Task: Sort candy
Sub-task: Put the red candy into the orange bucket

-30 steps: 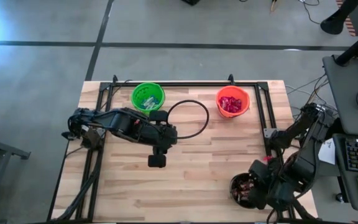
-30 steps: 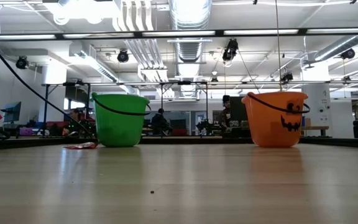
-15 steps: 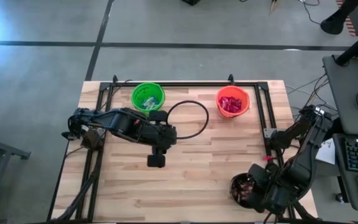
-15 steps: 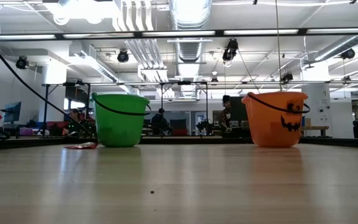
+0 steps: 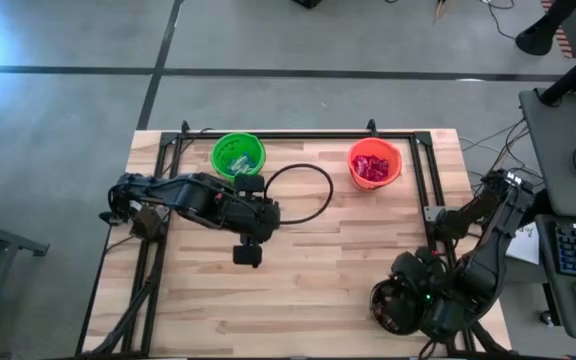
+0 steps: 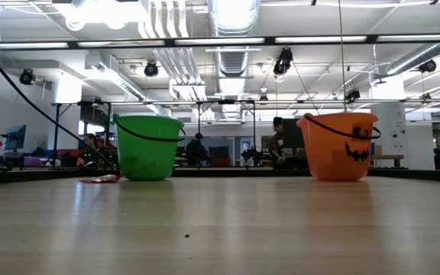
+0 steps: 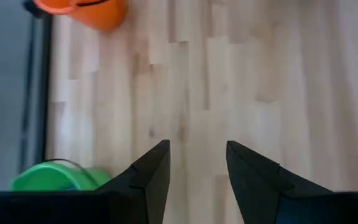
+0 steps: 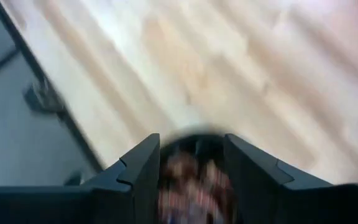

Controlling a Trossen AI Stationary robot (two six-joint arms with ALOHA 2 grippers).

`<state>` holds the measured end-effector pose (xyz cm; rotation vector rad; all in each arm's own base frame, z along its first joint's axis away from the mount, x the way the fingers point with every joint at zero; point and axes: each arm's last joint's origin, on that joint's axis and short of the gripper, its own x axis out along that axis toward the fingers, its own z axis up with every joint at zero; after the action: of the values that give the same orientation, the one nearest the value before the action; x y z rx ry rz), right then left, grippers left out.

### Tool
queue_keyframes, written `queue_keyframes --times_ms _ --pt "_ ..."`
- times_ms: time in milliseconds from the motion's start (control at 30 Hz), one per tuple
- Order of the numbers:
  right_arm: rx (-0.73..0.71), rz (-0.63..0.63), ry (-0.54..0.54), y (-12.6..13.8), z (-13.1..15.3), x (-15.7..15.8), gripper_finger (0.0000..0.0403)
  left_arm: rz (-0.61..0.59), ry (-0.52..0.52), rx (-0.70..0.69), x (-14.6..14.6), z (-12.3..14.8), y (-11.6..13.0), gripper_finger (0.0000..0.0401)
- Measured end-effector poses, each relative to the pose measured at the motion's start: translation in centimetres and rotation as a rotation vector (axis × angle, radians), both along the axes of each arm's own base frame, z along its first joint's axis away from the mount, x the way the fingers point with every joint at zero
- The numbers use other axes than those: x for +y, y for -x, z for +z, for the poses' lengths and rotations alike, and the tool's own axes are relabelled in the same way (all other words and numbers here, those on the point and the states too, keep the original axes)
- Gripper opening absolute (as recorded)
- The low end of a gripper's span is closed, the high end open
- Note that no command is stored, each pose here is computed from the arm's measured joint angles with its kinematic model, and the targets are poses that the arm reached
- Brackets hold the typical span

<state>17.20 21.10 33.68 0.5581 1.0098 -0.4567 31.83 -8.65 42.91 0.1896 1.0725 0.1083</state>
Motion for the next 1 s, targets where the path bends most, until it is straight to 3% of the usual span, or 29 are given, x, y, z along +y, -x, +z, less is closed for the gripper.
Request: queue_keyframes --times_ms 200,433,767,1000 --pt "-0.134 -0.029 0.178 -1.2 0.3 -1.4 0.0171 0.035 -0.062 -0.005 0.4 -0.2 -0.2 0.0139" --pt "-0.123 0.039 0.369 -2.8 0.5 -3.4 0.0171 0.185 -0.122 -0.063 2.0 0.3 0.1 0.0139" --pt "-0.056 0.119 0.489 -4.1 1.7 -7.2 0.0171 0.458 -0.139 -0.127 6.3 0.5 -0.2 0.0139" --pt "-0.050 0.123 0.560 -2.8 4.0 -11.4 0.0171 0.638 -0.137 -0.085 10.4 -0.9 -0.5 0.0139"
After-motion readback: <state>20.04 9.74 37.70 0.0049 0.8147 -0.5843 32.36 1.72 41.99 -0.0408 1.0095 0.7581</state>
